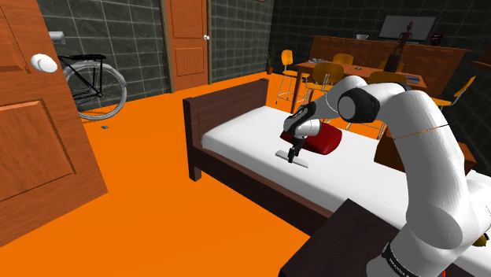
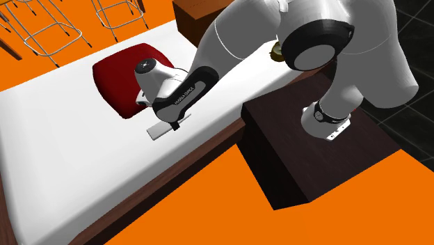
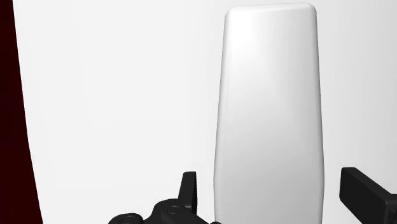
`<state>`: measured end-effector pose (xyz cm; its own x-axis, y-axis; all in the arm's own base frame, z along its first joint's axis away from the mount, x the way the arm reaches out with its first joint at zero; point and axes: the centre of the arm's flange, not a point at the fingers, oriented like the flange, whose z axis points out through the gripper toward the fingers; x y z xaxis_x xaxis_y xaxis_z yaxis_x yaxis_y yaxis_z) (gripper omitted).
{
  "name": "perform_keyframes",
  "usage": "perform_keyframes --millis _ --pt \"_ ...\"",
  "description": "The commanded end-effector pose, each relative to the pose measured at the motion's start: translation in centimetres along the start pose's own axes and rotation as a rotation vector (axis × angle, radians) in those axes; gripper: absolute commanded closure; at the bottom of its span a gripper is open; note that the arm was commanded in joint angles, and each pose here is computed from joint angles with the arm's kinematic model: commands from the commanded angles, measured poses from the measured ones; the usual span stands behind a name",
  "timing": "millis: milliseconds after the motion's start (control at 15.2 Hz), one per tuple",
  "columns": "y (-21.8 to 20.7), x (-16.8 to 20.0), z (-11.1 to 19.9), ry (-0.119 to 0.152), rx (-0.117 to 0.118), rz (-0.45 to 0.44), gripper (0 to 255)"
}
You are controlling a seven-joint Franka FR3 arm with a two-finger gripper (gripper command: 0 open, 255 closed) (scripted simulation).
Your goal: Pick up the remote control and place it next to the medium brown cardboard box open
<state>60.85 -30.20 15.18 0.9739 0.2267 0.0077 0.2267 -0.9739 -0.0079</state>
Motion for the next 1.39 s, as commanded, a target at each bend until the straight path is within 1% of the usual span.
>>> perform_keyframes --millis 0,66,660,1320 --pt "0.0 0.0 0.0 0.000 0.000 0.000 0" --pt "0.0 0.0 0.0 0.000 0.000 0.000 255" --pt "0.0 0.0 0.0 0.000 0.000 0.000 255" --pt "0.0 0.0 -5.3 0.000 0.000 0.000 255"
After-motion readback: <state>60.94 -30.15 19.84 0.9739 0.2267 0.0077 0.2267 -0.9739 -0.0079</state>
